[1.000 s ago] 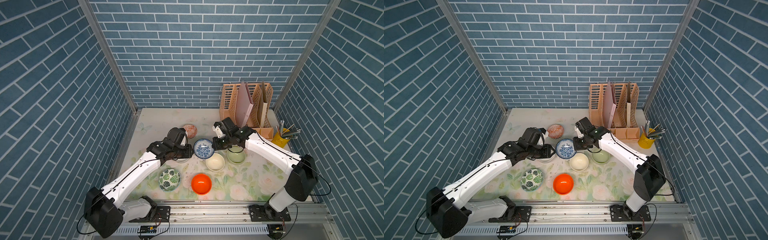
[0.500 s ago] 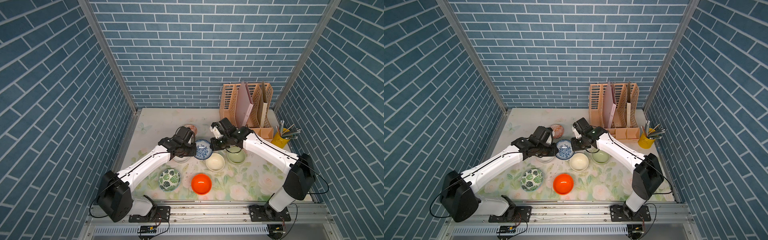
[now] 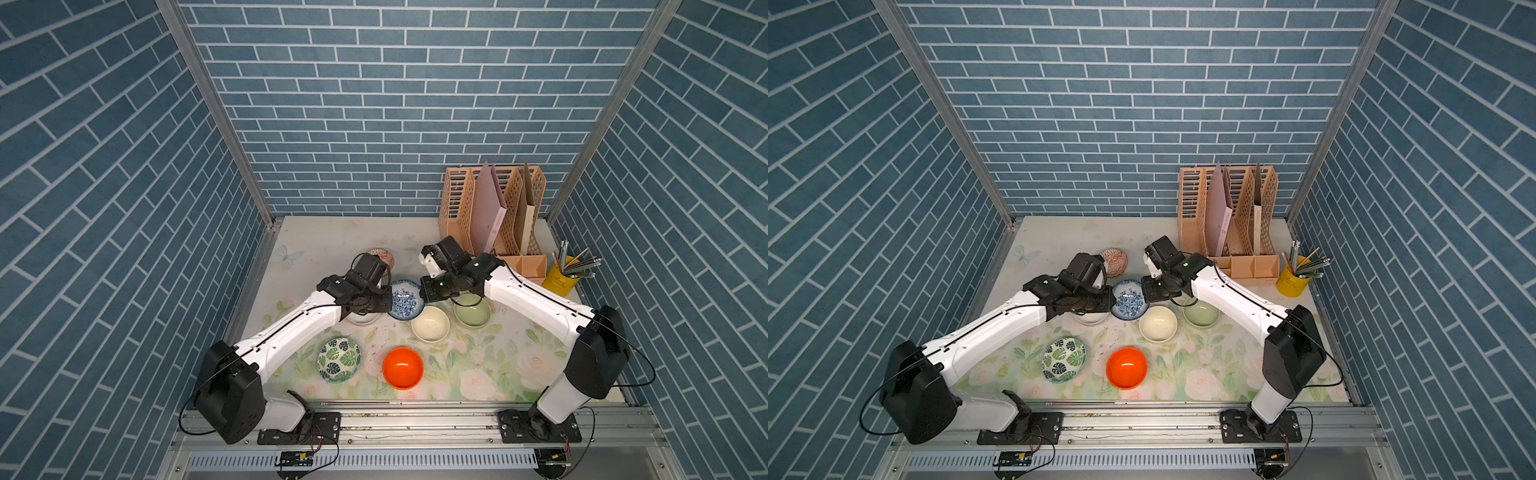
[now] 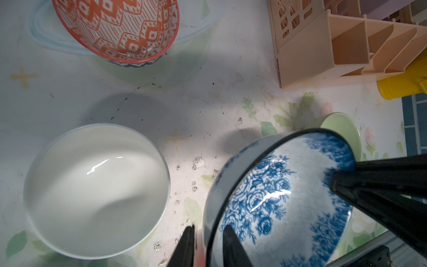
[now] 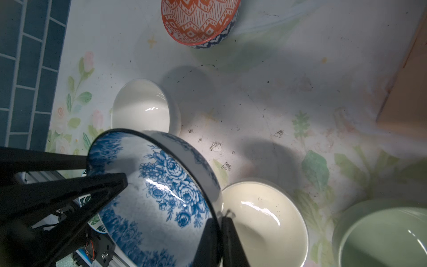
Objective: Stack the bowls
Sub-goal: Place the bowl on the bowl.
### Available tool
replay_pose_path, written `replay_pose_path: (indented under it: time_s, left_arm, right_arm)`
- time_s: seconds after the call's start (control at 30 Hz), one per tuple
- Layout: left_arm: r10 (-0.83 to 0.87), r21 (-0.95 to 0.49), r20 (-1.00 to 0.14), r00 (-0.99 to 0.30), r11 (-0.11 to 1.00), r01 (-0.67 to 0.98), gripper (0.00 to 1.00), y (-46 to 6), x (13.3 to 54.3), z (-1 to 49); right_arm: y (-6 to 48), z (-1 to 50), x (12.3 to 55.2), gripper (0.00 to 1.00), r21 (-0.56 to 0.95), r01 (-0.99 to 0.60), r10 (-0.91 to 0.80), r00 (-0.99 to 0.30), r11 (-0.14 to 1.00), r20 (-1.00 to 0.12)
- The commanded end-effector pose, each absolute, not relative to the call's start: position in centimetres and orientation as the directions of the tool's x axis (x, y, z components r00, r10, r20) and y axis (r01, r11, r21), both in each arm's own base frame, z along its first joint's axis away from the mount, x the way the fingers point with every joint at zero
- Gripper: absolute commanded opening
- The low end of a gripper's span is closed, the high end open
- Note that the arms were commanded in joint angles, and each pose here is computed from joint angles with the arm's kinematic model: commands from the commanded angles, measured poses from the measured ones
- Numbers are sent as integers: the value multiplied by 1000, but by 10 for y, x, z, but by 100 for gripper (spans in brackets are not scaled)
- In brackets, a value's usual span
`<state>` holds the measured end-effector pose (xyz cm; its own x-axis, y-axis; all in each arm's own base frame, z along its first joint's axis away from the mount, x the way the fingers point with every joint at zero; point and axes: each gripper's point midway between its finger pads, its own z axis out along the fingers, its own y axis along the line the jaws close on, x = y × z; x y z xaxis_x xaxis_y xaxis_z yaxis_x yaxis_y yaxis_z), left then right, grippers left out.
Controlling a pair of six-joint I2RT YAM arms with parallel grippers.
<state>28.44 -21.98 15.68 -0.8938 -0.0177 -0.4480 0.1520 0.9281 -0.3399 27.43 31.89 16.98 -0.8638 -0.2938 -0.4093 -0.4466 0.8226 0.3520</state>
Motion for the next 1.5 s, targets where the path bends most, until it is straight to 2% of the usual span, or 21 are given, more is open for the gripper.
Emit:
replay_pose_path:
  time_s: [0.0,0.37,0.67,0.9,1.0,1.07,1.17,1.23,1.47]
  left_arm:
    - [-5,-307,-444,-896,940,147,26,-211,276,154]
    - [4,-297,-435,-900,943,147,20,-212,276,145]
    - [8,-283,-429,-903,949,142,0,-210,276,139]
    - [3,-264,-440,-898,956,132,0,-202,272,142]
    - [-12,-248,-435,-900,963,107,0,-193,267,141]
    - [-21,-243,-423,-906,966,91,0,-189,262,137]
    - [-47,-261,-423,-905,963,72,0,-184,255,138]
    - [-62,-266,-429,-901,962,60,0,-179,252,143]
    - [-101,-253,-424,-900,967,11,0,-157,241,151]
  right_arm:
    - [327,182,280,0,351,-482,-305,-838,803,-453]
    - [329,182,280,0,358,-485,-306,-837,798,-453]
    - [333,180,279,0,369,-493,-309,-835,788,-455]
    - [335,179,278,0,376,-503,-317,-831,778,-456]
    - [337,178,278,9,377,-513,-324,-826,771,-461]
    - [338,178,278,19,380,-519,-326,-822,766,-466]
    - [340,179,278,22,388,-528,-328,-817,756,-474]
    - [342,181,278,28,394,-533,-328,-814,749,-479]
    - [338,189,279,33,390,-553,-324,-794,736,-514]
